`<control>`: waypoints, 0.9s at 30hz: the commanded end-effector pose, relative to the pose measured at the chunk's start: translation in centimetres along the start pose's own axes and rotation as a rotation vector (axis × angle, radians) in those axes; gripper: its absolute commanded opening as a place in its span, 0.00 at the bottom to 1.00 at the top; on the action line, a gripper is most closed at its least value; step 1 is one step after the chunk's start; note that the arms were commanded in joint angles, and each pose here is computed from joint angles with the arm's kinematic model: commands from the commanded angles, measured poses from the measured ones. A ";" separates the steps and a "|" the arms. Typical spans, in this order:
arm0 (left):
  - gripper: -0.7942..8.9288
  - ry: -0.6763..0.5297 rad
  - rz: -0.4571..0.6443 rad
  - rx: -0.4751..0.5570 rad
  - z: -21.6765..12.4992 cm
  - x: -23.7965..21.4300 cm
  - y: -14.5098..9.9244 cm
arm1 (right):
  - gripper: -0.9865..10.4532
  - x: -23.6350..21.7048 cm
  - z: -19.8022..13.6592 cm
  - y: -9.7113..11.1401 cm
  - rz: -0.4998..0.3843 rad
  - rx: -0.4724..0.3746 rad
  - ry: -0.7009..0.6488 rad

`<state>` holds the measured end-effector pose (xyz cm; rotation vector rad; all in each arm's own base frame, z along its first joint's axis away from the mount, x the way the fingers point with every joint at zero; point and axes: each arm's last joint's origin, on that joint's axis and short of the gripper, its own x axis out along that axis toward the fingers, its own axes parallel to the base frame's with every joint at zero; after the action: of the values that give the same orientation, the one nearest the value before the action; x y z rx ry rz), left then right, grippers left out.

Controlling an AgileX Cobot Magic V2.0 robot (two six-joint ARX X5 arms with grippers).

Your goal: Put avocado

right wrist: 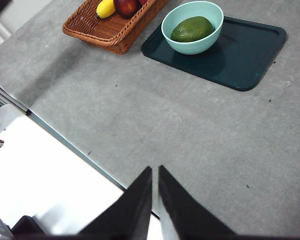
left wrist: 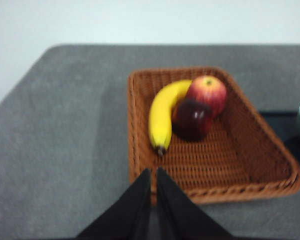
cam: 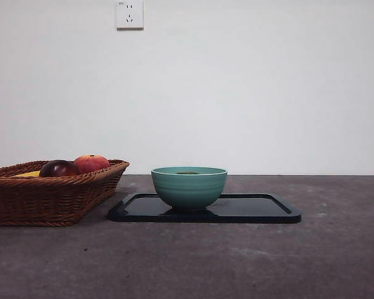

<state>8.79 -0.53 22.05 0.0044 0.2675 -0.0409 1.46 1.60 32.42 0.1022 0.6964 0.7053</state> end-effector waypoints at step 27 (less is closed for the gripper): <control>0.10 -0.081 0.022 -0.034 -6.8 2.6 0.2 | 0.10 -0.1 0.2 0.1 0.015 0.003 -0.008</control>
<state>9.47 -0.35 15.67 -0.0339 0.1557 -0.0152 1.46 1.60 32.42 0.1026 0.6965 0.7052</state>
